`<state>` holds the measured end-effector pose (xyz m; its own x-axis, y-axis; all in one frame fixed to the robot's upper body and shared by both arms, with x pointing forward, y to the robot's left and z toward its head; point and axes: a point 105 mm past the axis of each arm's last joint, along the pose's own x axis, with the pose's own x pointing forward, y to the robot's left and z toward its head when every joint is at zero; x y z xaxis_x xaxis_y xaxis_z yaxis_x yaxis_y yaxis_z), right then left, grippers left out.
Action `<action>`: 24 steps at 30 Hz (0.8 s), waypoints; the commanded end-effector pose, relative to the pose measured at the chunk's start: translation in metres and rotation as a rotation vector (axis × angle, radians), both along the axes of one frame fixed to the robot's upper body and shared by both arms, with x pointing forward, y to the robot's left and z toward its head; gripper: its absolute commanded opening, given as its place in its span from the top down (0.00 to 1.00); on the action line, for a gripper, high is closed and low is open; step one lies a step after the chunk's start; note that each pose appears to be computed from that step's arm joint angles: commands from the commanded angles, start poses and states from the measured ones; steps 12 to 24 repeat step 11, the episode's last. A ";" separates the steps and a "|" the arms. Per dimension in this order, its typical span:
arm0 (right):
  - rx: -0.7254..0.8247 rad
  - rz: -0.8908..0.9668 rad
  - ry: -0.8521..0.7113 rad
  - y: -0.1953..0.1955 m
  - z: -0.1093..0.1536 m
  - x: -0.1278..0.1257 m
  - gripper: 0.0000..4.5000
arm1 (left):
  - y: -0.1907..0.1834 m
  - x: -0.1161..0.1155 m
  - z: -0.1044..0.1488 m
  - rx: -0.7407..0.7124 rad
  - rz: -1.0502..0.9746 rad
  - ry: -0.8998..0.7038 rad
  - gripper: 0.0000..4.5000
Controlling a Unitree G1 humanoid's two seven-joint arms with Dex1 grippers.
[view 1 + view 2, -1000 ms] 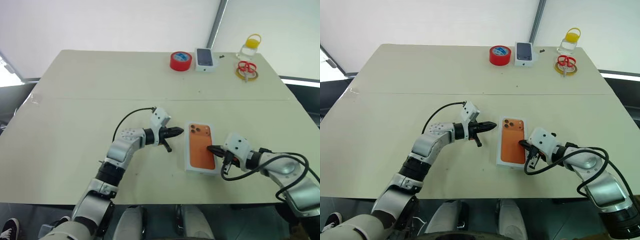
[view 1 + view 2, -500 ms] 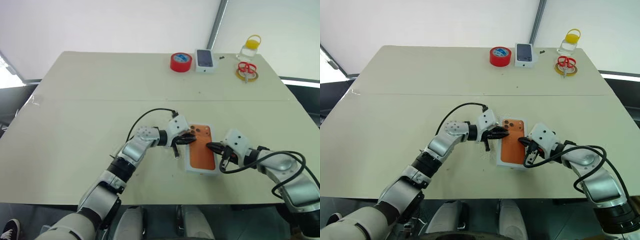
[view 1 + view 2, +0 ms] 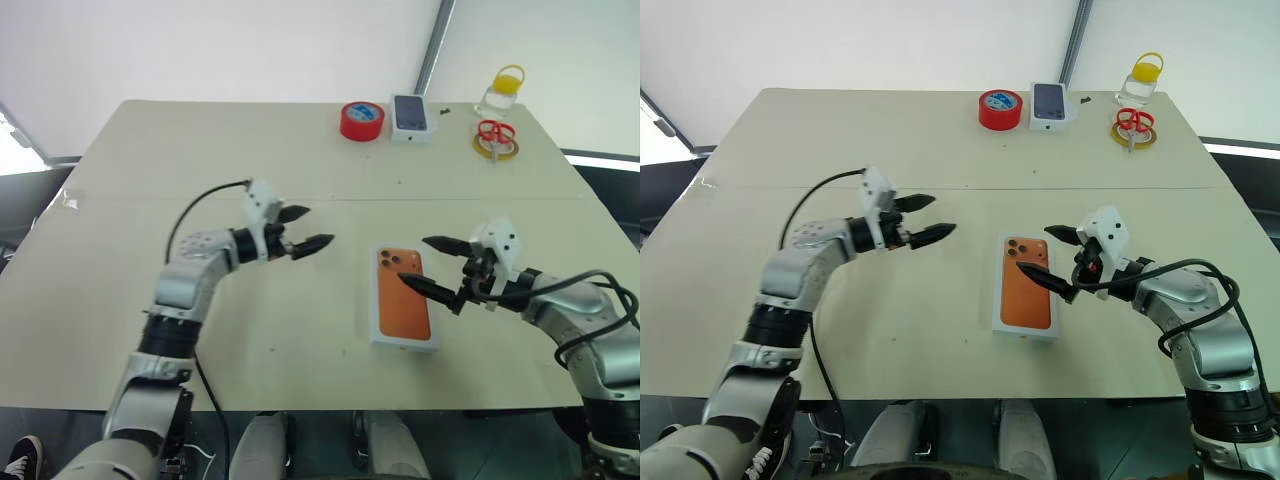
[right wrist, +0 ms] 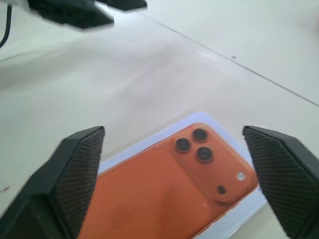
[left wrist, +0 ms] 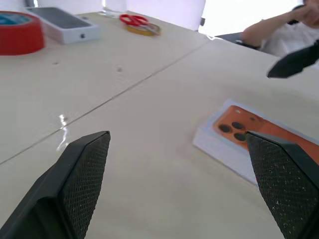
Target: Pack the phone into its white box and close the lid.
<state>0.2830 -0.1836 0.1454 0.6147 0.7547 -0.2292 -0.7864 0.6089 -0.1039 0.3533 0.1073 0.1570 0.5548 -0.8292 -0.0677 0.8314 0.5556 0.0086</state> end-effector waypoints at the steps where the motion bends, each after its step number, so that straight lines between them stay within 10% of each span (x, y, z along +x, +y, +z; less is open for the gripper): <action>1: -0.017 0.022 -0.030 -0.021 0.011 -0.010 0.00 | 0.039 -0.010 0.004 0.061 0.070 -0.056 0.00; 10: -0.134 -0.058 -0.064 -0.084 0.006 -0.025 0.00 | 0.128 -0.056 -0.020 0.188 0.300 -0.082 0.00; 24: -0.138 -0.065 -0.074 -0.088 0.006 -0.025 0.00 | 0.129 -0.059 -0.020 0.198 0.303 -0.102 0.00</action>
